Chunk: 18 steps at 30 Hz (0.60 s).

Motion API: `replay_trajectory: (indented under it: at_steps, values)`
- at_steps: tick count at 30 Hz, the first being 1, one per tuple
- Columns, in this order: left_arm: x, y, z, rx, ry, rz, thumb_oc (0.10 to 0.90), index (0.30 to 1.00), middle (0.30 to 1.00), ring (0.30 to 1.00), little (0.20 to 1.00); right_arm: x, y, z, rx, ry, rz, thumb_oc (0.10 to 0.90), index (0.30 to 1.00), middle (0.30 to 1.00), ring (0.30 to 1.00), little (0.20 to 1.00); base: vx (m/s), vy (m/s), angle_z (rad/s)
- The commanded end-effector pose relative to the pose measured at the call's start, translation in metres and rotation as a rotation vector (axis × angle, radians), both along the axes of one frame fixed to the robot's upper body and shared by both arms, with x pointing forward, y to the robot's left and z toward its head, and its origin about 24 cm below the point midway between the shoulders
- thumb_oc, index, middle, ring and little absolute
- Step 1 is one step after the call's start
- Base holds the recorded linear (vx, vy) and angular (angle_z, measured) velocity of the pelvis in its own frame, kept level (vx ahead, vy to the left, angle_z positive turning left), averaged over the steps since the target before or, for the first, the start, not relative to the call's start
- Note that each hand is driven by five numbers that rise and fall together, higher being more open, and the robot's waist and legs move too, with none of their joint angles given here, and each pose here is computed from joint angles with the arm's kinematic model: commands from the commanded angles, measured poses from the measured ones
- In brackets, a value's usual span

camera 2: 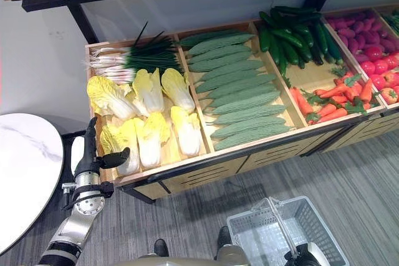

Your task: Get the vegetables into the basket

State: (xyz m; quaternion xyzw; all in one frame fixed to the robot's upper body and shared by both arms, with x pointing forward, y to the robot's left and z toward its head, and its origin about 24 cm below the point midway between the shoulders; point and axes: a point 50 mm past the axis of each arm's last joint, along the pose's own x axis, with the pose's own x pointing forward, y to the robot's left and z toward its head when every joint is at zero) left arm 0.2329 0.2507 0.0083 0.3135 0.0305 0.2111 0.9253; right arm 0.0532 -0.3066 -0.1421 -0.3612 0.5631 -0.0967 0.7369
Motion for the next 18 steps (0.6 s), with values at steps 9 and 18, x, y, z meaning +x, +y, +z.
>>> replay_trajectory:
  at_steps: [9,18]
  values:
    - [0.014,0.005,0.017,0.122,-0.049,-0.044,0.9,1.0,1.0,1.0,1.0,0.007,-0.001,0.002,-0.052,-0.012,0.026,0.4,0.3,0.3,0.3,0.3,0.01,-0.001,-0.02]
    - [0.003,0.006,-0.02,0.165,0.176,-0.07,0.9,1.0,1.0,1.0,1.0,0.011,-0.001,0.002,-0.052,-0.018,0.029,0.4,0.3,0.3,0.3,0.3,0.0,0.0,0.0]
